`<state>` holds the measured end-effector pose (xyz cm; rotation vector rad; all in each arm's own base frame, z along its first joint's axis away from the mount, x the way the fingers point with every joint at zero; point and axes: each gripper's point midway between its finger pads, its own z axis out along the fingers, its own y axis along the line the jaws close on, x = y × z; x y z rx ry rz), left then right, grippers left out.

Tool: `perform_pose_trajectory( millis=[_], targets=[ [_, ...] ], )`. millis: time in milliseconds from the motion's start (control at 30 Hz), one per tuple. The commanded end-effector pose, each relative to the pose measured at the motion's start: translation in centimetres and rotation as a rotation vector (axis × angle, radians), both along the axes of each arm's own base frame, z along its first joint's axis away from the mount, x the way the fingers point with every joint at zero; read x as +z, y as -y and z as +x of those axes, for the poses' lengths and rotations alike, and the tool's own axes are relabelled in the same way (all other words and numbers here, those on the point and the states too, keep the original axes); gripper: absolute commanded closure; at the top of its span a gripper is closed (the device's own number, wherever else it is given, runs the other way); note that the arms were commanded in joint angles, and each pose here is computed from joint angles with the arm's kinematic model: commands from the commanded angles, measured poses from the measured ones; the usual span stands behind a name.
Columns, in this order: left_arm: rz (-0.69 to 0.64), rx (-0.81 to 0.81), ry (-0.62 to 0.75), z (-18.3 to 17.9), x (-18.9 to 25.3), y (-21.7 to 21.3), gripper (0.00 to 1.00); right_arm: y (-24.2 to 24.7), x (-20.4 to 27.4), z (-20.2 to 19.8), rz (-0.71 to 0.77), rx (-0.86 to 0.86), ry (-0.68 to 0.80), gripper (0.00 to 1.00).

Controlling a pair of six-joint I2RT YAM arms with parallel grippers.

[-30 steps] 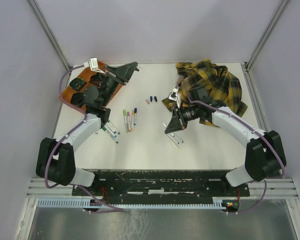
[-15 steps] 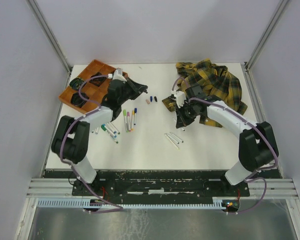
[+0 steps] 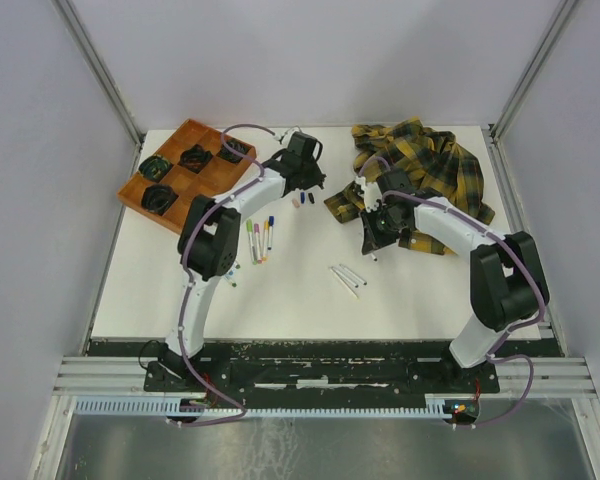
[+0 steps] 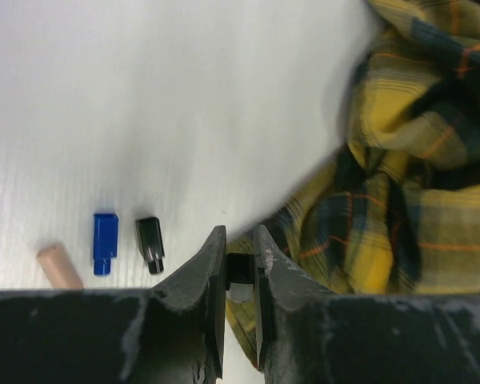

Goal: Open the pen caps
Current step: Place the pen cap at the center of the board.

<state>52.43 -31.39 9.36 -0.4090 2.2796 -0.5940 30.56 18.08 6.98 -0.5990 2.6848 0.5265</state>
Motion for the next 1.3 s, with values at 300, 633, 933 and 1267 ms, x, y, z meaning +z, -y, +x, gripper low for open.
perform_pose_trajectory(
  millis=[300,633,933,1267],
  targets=[
    [0.191,-0.003,-0.067,1.8,-4.2,-0.2,0.91,-0.7,1.1,1.6,0.056,-0.035,0.016,0.96],
    [0.196,-0.017,-0.08,1.8,-5.4,0.1,0.72,-0.7,0.8,1.5,0.056,-0.034,0.0,0.95],
    [0.192,-0.02,-0.073,2.0,-5.1,0.2,0.69,-0.6,0.4,1.4,0.048,-0.025,-0.008,0.95],
    [0.166,-0.017,0.019,2.8,0.2,0.4,0.56,-0.3,-1.6,1.2,0.012,0.003,-0.047,0.9]
  ],
)
